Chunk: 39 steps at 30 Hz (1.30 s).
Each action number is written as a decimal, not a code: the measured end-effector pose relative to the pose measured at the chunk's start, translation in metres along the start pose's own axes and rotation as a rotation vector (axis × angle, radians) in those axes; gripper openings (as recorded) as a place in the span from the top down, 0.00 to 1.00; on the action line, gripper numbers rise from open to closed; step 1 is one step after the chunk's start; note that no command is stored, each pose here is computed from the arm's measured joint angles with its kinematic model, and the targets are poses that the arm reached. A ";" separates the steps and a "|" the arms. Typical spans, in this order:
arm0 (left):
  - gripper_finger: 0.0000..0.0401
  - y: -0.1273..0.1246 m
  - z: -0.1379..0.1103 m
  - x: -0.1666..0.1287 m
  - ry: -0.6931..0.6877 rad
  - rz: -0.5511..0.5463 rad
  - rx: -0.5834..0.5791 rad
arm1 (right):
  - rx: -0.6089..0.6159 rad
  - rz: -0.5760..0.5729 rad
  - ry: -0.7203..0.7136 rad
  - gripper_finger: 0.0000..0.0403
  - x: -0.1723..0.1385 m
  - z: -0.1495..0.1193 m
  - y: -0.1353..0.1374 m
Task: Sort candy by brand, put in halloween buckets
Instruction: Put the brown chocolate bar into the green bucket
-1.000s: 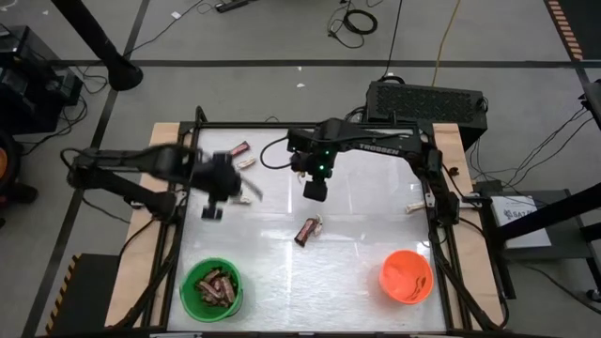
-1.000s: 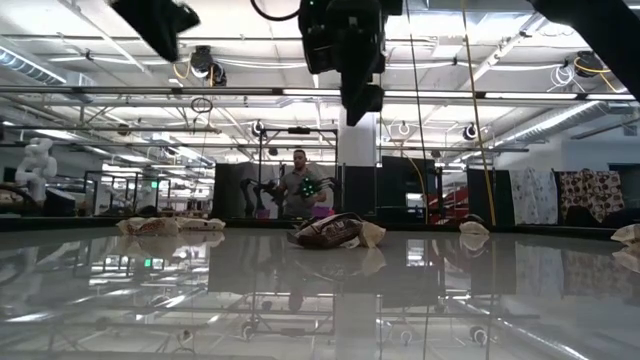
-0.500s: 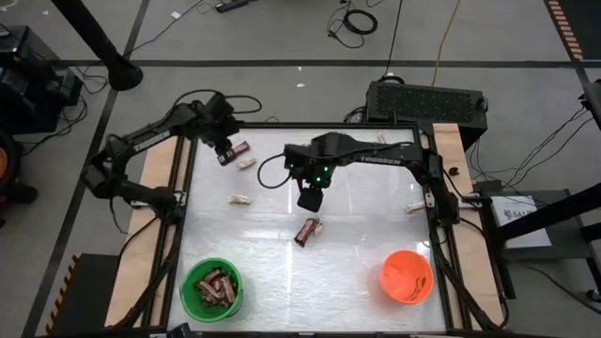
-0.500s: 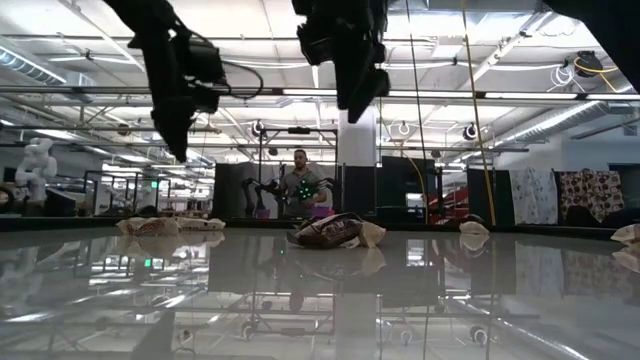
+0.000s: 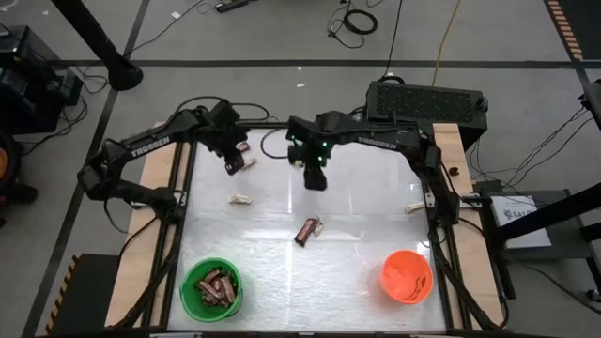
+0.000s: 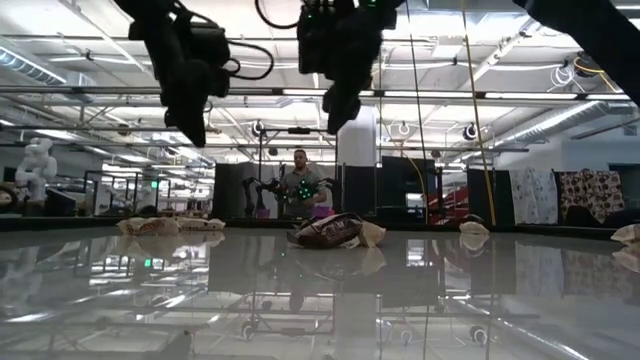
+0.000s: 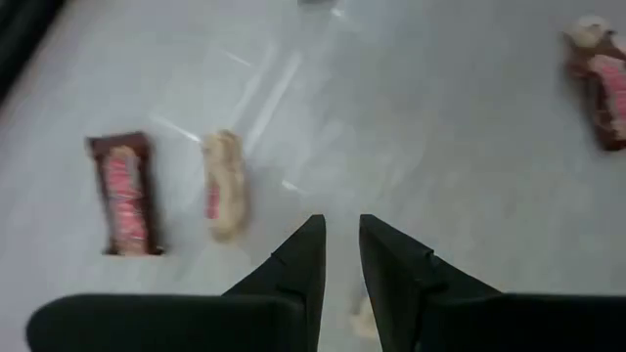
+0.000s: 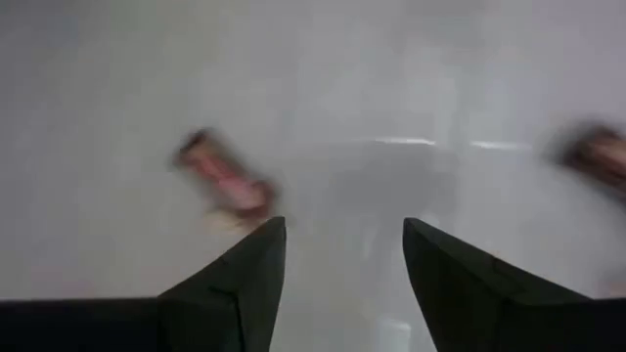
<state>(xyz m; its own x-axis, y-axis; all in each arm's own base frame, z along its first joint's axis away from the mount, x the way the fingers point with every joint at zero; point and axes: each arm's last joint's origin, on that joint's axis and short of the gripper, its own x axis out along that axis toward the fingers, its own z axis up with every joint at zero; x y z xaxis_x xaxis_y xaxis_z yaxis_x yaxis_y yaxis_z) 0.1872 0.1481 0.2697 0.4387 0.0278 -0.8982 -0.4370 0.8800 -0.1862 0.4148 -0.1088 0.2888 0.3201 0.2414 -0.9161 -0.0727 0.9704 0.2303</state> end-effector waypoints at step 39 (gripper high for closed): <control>0.81 -0.042 -0.007 0.030 -0.087 -0.115 0.246 | -0.336 -0.064 0.410 0.51 0.134 -0.004 0.092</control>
<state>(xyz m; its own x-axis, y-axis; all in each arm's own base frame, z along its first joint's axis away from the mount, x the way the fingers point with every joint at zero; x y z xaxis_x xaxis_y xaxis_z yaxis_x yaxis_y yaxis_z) 0.2133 0.1081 0.2473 0.5445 -0.0475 -0.8374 -0.1818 0.9680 -0.1731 0.4472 0.0131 0.1863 -0.0566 0.0991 -0.9935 -0.3847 0.9160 0.1133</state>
